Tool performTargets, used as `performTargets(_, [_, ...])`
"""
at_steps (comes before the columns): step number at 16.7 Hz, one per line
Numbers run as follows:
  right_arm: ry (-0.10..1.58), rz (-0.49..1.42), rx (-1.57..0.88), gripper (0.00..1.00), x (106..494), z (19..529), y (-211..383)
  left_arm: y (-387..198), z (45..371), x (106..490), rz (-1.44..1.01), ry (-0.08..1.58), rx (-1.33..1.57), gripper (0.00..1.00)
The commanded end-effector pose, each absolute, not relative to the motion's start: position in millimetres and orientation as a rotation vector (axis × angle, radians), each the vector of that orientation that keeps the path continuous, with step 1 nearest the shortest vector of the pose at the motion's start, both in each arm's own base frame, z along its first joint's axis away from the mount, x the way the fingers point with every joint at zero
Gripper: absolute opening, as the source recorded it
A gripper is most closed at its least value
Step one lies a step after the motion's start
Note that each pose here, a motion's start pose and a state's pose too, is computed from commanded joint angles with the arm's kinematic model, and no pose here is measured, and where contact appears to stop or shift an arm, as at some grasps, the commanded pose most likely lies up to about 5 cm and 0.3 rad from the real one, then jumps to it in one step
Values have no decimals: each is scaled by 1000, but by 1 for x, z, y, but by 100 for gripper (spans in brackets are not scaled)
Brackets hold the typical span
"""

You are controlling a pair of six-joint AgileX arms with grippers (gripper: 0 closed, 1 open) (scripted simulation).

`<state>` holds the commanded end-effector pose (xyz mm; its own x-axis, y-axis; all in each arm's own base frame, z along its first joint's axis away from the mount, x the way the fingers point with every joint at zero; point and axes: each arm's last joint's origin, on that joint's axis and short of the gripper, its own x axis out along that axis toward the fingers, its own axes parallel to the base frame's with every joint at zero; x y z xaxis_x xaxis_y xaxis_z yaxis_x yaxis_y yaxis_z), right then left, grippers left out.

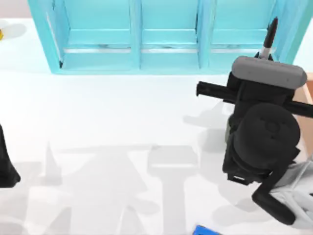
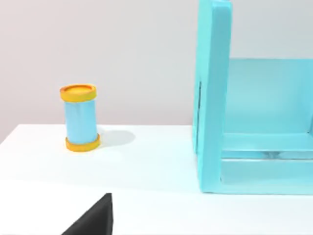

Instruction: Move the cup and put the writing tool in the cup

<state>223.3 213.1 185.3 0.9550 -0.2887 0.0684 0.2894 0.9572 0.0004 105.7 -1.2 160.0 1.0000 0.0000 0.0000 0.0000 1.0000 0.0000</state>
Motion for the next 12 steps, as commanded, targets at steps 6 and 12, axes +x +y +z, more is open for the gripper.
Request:
performTargets(6, [-68, -293, -10, 53, 223, 185, 213, -1, 160, 106, 0, 0, 0, 100])
performTargets(12, [-68, -293, -10, 98, 223, 185, 213, -1, 160, 106, 0, 0, 0, 100])
